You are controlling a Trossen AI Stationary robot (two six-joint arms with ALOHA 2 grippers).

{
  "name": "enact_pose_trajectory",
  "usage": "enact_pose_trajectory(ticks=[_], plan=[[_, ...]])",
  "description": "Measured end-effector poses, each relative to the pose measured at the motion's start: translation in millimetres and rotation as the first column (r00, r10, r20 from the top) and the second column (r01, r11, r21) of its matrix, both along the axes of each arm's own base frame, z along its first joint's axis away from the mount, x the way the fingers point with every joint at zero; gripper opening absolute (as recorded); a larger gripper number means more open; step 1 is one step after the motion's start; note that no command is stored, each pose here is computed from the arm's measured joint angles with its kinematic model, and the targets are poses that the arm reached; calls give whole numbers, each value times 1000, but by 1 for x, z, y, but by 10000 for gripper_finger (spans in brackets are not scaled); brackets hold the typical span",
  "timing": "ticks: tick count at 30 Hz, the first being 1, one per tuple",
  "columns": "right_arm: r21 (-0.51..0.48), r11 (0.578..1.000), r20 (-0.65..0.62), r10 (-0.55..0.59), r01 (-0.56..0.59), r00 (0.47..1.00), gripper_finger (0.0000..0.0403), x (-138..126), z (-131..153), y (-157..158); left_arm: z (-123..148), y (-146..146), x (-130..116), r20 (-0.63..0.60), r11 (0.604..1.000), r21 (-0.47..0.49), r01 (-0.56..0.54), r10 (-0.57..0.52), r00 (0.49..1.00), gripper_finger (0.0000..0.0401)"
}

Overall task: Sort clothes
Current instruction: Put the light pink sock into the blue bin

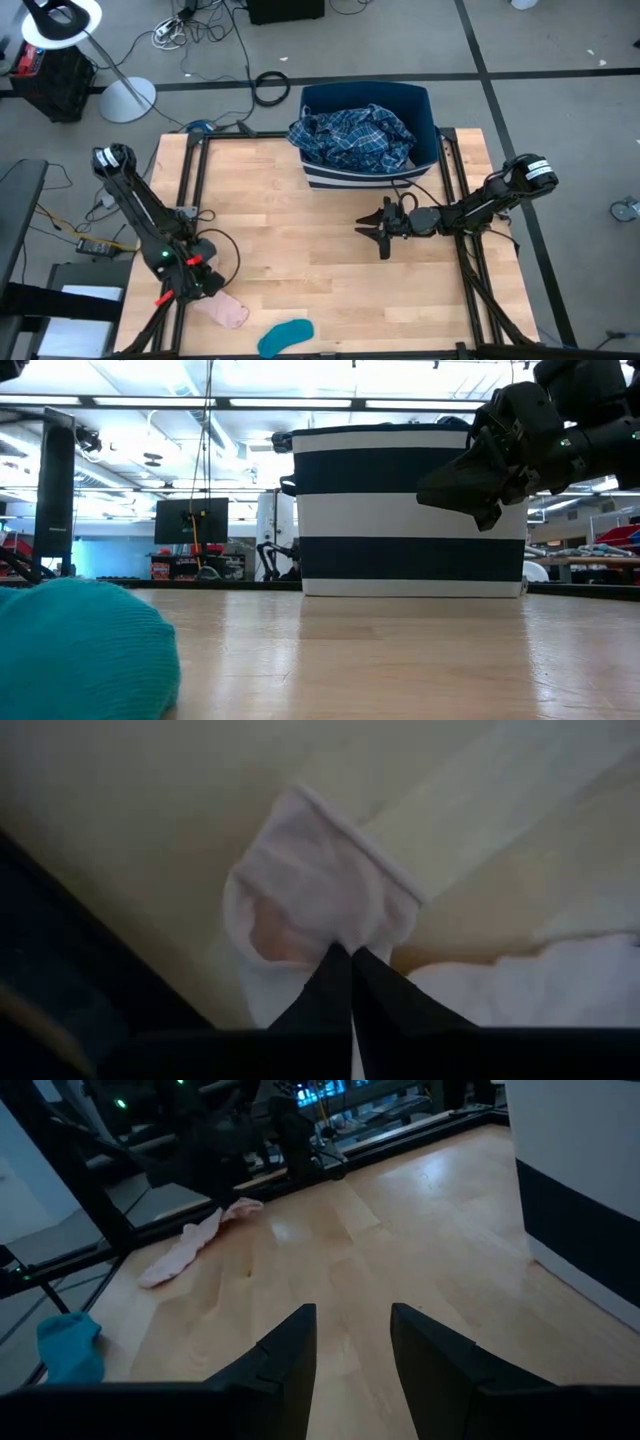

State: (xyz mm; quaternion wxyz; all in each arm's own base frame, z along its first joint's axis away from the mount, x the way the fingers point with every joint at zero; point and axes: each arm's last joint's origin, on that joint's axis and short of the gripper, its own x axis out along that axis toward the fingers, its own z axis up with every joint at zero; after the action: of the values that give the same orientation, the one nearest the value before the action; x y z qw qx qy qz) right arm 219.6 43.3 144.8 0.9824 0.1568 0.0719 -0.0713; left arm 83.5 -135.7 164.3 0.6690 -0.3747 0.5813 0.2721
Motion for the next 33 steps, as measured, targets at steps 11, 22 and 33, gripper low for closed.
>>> enact_pose_trajectory(ticks=[11, 22, 33], plan=[[1, 1000, 18, 0, 0, 1000, 132, 0, 2, 0, 79, 5, 19, 119, 982, 189, 1, -24, 993, 1], [-6, 1000, 20, -10, 10, 1000, 132, 1, 2, -2, 149, 42, 54, 234, 921, 389, 2, -101, 967, 0], [-7, 1000, 22, -23, 24, 999, 132, 1, 2, -6, 240, 94, 81, 409, 823, 567, -23, -258, 875, 0]])
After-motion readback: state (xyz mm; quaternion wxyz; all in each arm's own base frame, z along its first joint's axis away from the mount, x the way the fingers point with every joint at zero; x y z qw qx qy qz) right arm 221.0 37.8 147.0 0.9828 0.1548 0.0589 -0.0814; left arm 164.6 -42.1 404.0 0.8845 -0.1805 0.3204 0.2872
